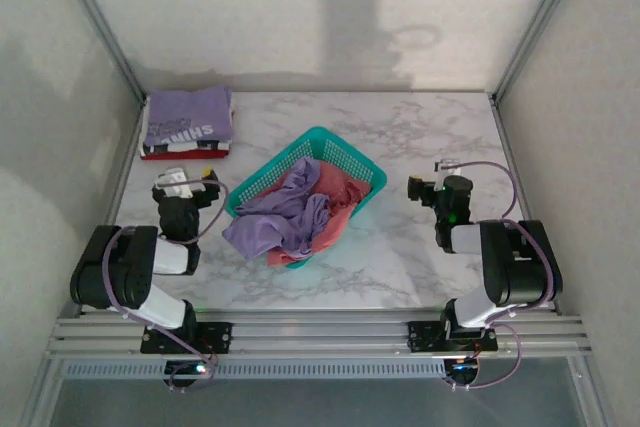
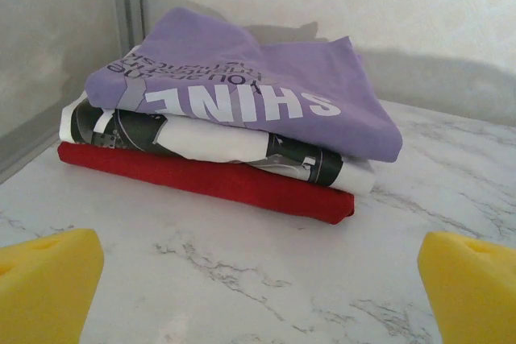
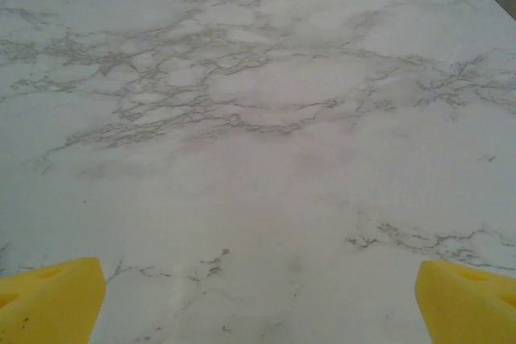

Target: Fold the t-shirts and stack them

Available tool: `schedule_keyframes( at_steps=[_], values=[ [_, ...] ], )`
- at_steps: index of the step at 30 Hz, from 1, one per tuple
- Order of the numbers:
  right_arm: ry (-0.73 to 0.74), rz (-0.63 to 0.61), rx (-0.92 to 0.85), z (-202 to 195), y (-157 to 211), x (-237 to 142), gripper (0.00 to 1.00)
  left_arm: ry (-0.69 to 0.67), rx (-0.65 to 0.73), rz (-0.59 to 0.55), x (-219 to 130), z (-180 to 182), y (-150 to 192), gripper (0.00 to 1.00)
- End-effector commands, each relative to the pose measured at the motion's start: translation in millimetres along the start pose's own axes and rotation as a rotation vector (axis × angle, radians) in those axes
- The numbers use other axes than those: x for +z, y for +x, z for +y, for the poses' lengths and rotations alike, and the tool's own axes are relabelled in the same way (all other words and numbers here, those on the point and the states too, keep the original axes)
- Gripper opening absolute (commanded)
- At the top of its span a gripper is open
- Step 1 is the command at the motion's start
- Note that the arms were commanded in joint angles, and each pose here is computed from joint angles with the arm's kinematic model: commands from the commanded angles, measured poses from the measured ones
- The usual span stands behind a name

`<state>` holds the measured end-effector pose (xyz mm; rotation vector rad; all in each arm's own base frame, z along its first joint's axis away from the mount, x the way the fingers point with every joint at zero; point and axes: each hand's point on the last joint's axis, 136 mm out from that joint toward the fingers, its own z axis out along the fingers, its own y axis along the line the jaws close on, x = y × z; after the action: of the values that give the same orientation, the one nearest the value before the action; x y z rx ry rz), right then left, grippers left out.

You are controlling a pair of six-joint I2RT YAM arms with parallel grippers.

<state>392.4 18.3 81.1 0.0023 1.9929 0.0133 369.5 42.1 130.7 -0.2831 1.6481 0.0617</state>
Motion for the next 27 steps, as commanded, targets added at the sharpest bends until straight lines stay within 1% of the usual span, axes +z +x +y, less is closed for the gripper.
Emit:
schedule_keyframes(
  at_steps=[1,14,16,18,19,20,21,23,26,27],
  values=[
    [0.015,-0.014,0.010,-3,-3,1,0.99,0.007,-0.009,0.004,3,1,0,1.00],
    [0.015,-0.014,0.012,-3,-3,1,0.99,0.012,-0.014,0.008,4,1,0,1.00],
    [0.016,-0.019,0.009,-3,-4,0,0.99,0.030,-0.005,0.010,3,-2,0,1.00],
    [0.069,0.005,0.022,-12,-9,-4,0.99,0.032,0.002,0.015,5,-4,-2,1.00],
    [0.093,0.019,0.021,-15,-22,-6,0.99,0.003,0.001,0.010,6,-2,-7,0.99],
    [0.125,0.074,0.027,-19,-27,-11,0.99,-0.024,-0.001,0.024,9,-1,-13,1.00],
    [0.153,0.127,0.038,-24,-31,-17,0.99,-0.033,-0.004,0.054,13,-2,-18,1.00],
    [0.168,0.195,0.039,-24,-39,-30,0.99,-0.079,-0.024,0.089,18,0,-31,1.00],
    [0.185,0.230,0.056,-18,-55,-56,0.99,-0.086,-0.058,0.153,18,-10,-51,1.00],
    [0.177,0.234,0.080,-12,-60,-64,0.99,-0.111,-0.071,0.193,15,-11,-54,1.00]
  ],
)
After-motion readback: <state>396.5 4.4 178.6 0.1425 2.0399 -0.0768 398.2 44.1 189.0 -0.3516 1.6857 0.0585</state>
